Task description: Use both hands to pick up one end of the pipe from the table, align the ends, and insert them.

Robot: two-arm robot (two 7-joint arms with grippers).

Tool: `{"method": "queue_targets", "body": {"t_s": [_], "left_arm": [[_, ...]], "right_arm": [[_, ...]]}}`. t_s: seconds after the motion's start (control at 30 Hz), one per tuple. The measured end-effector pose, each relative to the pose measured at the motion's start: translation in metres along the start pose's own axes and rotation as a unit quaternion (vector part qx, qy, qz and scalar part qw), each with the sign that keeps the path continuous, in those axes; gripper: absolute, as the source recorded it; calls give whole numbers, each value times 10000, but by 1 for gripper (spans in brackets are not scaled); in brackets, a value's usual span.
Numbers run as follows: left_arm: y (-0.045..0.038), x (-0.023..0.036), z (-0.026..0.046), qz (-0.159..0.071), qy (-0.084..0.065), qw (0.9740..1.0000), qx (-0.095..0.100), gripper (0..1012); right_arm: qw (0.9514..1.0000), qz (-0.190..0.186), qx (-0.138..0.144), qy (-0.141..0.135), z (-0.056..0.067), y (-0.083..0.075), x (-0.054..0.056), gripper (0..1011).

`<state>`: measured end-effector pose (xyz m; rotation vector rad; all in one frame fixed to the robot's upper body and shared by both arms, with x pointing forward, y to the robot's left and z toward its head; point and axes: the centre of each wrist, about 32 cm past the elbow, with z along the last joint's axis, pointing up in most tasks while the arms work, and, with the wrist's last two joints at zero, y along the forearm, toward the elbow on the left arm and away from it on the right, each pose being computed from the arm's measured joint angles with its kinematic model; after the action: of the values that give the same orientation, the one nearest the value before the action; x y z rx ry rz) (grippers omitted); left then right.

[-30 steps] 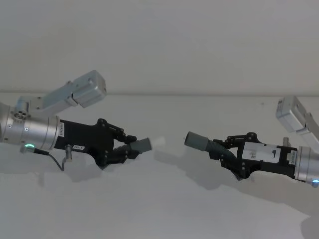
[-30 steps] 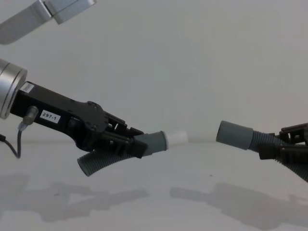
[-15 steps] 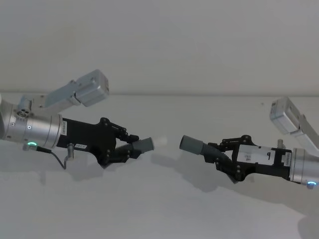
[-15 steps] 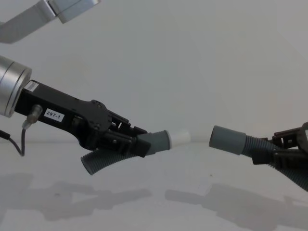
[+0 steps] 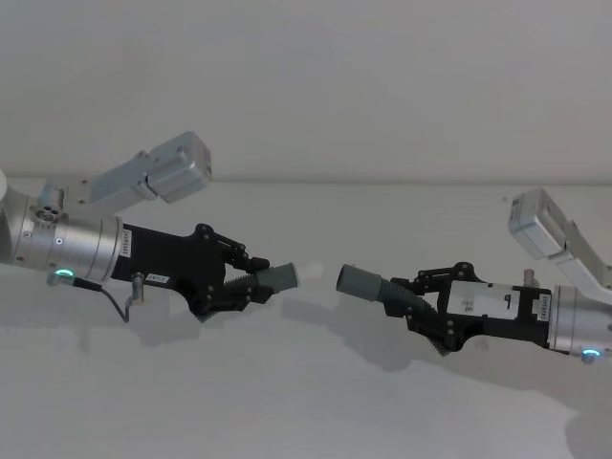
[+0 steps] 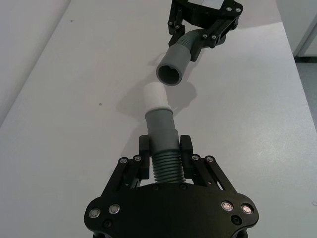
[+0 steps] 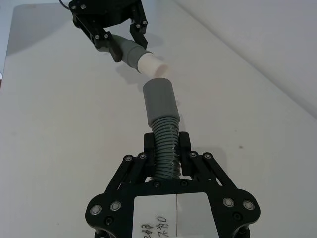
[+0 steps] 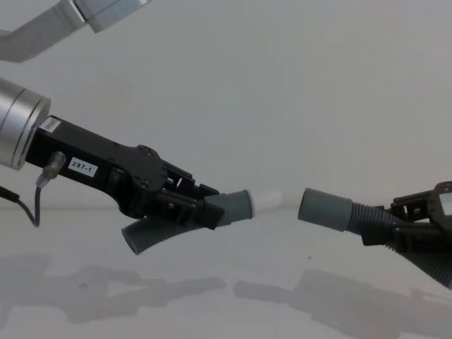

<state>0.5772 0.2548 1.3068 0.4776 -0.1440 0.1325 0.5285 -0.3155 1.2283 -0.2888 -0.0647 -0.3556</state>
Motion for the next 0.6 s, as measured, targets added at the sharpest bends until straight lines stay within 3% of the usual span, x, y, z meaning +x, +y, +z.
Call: {"method": "queue_targets", "body": {"t_s": [0.6], "left_arm": [[-5, 32, -3, -87, -9, 10000, -21, 354]], "right_arm": [[10000, 79, 7, -11, 13, 77, 28, 274]]}}
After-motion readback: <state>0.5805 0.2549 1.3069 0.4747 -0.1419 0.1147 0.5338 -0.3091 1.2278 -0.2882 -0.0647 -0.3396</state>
